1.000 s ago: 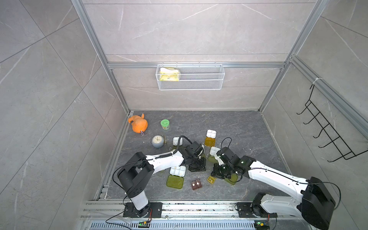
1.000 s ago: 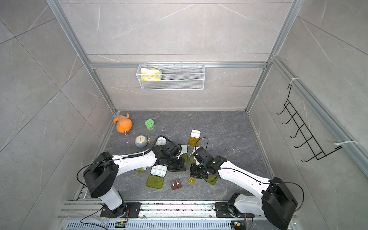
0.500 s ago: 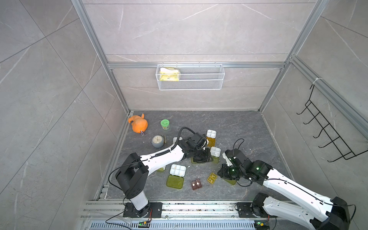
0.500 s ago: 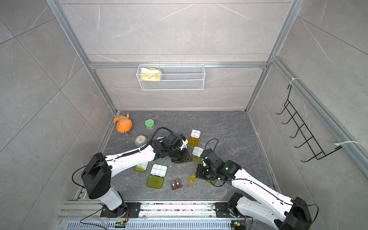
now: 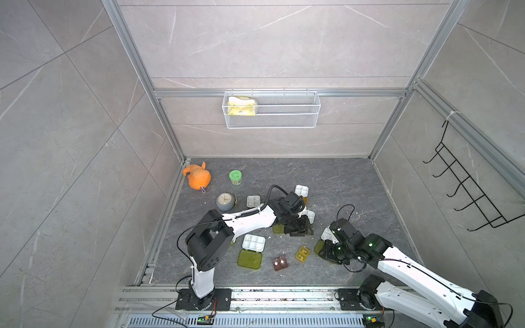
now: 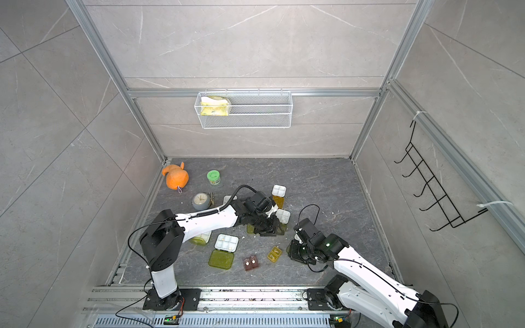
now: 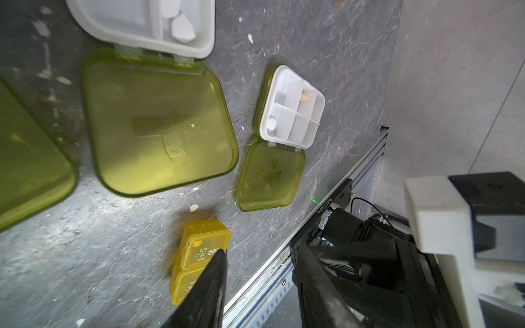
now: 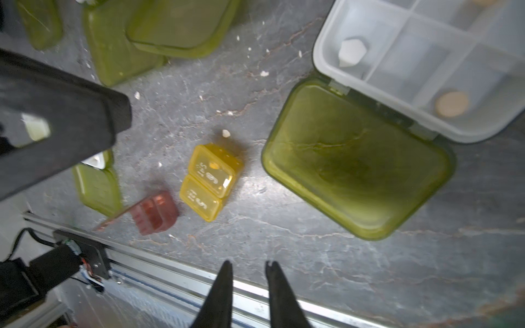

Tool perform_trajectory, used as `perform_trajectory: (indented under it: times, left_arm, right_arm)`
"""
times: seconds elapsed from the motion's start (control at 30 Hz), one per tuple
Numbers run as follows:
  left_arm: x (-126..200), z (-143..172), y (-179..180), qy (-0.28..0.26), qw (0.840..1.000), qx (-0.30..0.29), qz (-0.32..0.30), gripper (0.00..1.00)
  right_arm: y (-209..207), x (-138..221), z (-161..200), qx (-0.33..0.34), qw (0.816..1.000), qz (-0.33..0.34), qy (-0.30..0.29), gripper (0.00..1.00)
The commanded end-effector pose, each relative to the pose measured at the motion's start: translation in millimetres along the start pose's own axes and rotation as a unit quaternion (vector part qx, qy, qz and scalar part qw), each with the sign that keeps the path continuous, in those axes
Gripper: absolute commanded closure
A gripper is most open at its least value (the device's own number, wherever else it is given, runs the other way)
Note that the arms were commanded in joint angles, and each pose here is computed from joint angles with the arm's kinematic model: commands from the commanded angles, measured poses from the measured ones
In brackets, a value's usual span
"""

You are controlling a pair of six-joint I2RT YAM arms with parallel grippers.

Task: Close pillboxes
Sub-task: Close the lid on the pillbox.

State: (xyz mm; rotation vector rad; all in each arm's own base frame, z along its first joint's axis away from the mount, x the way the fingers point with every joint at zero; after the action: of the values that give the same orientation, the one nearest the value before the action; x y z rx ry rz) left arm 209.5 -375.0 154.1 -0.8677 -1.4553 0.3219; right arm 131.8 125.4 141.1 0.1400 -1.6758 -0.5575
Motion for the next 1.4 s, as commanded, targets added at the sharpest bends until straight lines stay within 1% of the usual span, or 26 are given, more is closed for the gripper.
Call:
perform_trajectory:
  times: [0.0, 0.07, 0.17, 0.33, 0.43, 0.53, 0.93, 1.07, 1.2, 1.37]
  left_arm:
    - [-3, -6, -13, 0.007, 0.999, -0.016, 0.027, 0.56]
    - [-8, -7, -11, 0.013, 0.999, -0.014, 0.026, 0.56]
    - [-14, -9, -9, 0.019, 0.999, -0.010, 0.026, 0.55]
    - [-22, -15, -10, 0.027, 0.999, -0.013, 0.027, 0.55]
    - [-27, -18, -9, 0.034, 0.999, -0.014, 0.026, 0.54]
    - [-32, -18, -7, 0.040, 0.999, -0.012, 0.027, 0.54]
    - [-46, -19, 3, 0.062, 0.998, -0.005, 0.028, 0.54]
    - [-47, -18, 5, 0.066, 0.997, -0.004, 0.028, 0.53]
    - [-49, -16, 6, 0.069, 0.997, -0.002, 0.030, 0.54]
    - [-42, -13, 3, 0.060, 0.998, 0.003, 0.032, 0.53]
  right_arm:
    - [-5, -7, -4, -0.016, 1.000, -0.003, 0.018, 0.65]
    - [-7, -8, -11, -0.024, 1.000, -0.006, 0.019, 0.56]
    - [-12, -9, -22, -0.035, 0.999, -0.008, 0.023, 0.49]
    - [-17, -8, -40, -0.048, 0.999, -0.010, 0.024, 0.43]
    - [-19, -5, -52, -0.056, 0.998, -0.010, 0.019, 0.36]
    - [-24, -2, -62, -0.068, 0.998, -0.005, 0.017, 0.34]
    - [-65, 7, -96, -0.162, 0.987, 0.001, -0.021, 0.33]
    - [-67, 7, -107, -0.164, 0.986, -0.014, -0.027, 0.34]
    - [-63, 10, -120, -0.153, 0.987, -0.026, -0.044, 0.35]
    - [-58, 13, -139, -0.139, 0.988, -0.031, -0.059, 0.35]
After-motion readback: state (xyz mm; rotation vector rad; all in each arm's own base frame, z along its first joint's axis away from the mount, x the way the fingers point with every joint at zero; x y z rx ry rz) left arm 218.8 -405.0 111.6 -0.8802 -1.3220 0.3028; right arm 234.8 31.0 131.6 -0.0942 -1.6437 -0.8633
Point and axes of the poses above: each gripper's point midway between its finger pads, its own x axis back along the fingers, its own y axis along the line the jaws close on, z = x × y, the point moved 7 cm from there along x, back along the fingers, and after that the axes turned 5 degrees about -x, right-handed, at the moved point
